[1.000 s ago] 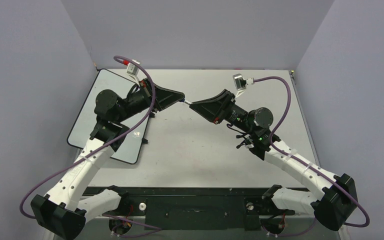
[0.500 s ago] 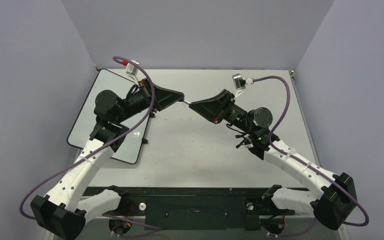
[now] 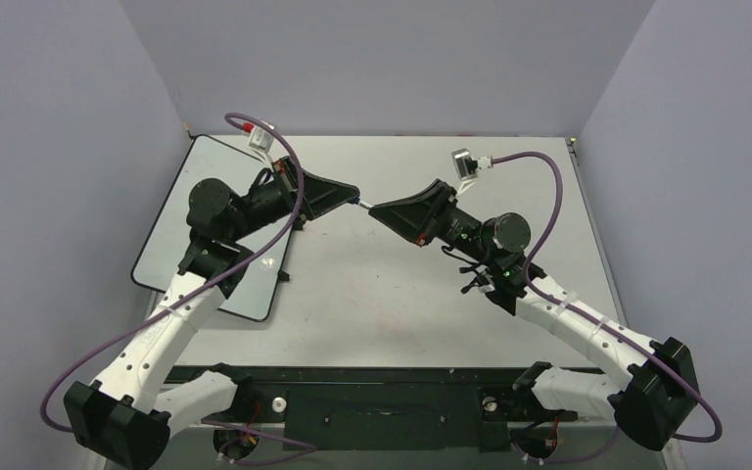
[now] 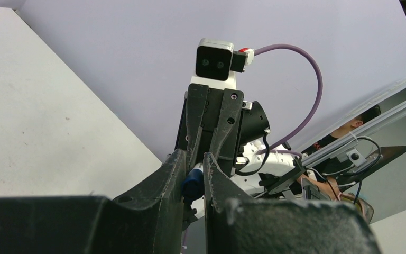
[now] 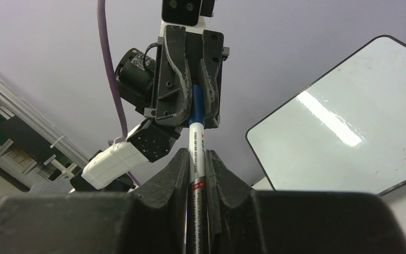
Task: Write a sentence on the whiteboard
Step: Open the whiteboard marker from the pen cap, then place the pen cap at the center of the board, then move the whiteboard to the center of the board.
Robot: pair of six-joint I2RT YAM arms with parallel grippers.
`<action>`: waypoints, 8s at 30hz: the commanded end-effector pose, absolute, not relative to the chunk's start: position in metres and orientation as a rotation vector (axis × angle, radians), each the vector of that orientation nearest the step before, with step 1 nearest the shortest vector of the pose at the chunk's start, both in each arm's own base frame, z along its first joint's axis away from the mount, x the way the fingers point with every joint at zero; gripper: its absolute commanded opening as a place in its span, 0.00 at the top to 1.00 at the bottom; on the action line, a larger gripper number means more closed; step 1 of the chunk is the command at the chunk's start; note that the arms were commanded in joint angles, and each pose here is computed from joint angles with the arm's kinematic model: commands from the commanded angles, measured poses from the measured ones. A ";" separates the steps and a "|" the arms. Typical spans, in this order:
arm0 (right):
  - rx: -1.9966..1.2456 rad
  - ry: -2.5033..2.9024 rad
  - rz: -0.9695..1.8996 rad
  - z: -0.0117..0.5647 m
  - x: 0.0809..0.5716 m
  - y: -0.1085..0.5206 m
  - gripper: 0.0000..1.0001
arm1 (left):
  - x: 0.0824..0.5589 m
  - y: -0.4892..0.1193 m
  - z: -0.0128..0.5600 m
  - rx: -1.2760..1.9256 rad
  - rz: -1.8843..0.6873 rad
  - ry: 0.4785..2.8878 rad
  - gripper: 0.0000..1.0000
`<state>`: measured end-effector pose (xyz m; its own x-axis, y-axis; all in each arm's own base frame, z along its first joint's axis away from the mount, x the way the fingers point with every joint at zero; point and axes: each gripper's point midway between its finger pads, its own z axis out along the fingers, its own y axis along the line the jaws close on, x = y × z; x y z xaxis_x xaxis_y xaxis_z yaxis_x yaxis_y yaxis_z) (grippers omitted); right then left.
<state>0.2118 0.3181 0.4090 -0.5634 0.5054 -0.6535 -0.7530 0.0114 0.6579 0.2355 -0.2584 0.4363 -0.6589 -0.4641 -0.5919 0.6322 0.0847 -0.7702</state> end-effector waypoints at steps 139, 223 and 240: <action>0.058 1.483 0.740 0.414 0.235 0.152 1.00 | 0.395 0.075 0.294 -0.734 -0.059 1.918 0.34; 0.071 1.508 0.662 0.394 0.225 0.131 1.00 | 0.480 0.037 0.190 -0.821 -0.398 2.164 0.66; 0.075 1.510 0.675 0.394 0.223 0.131 1.00 | 0.440 -0.061 0.191 -0.834 -0.502 2.159 0.67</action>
<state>0.2242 0.1357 0.3857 -0.1088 0.4327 -0.8950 -0.3624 0.8211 0.4410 0.4706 -0.0256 0.2036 -0.4330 -0.6770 -0.5951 -0.3777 0.7357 -0.5622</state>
